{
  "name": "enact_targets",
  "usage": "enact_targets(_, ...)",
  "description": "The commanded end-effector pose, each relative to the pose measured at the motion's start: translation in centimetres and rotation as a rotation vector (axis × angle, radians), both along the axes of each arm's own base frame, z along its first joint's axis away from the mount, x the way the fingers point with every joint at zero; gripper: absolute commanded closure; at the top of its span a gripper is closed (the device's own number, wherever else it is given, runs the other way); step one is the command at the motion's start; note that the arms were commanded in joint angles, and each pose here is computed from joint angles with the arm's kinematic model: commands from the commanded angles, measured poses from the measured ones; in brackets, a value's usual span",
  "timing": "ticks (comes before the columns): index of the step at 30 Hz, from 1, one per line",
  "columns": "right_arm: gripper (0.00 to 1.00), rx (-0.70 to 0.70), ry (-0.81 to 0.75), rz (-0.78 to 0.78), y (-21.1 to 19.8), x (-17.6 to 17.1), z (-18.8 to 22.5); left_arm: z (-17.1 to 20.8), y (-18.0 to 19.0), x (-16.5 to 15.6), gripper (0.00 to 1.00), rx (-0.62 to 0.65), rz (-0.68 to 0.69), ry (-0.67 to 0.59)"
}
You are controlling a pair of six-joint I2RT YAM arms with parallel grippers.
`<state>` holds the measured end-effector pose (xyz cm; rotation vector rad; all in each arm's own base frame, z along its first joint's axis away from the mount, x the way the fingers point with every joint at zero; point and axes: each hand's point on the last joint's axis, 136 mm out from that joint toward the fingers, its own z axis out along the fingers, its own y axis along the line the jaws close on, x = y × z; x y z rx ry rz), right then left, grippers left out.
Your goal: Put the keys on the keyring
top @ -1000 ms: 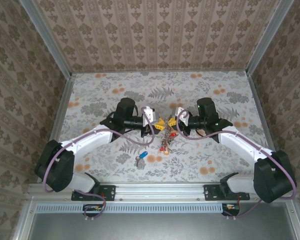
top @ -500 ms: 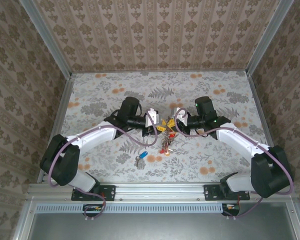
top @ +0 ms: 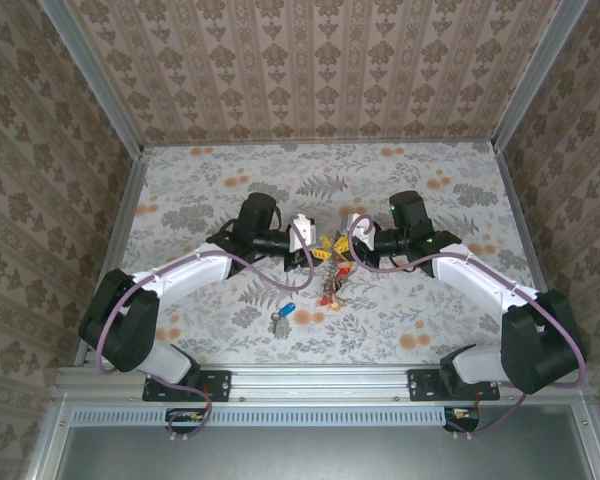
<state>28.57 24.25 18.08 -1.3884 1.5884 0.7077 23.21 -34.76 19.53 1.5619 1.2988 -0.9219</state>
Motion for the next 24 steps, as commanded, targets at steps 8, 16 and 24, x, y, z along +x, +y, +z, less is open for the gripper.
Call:
enact_targets(8, 1.00, 0.051, -0.043, 0.066, 0.9, -0.5, 1.9, 1.2, 0.2, 0.7, 0.73, -0.029, 0.034, -0.040)
enact_targets(16, 1.00, 0.068, -0.044, 0.075, 1.0, -0.6, 2.3, 0.2, -0.4, 0.0, 0.77, 0.017, -0.026, -0.005)
enact_targets(24, 1.00, 0.079, -0.042, 0.082, 1.1, -0.8, 2.7, 0.1, -1.1, 0.3, 0.82, 0.034, -0.035, -0.019)
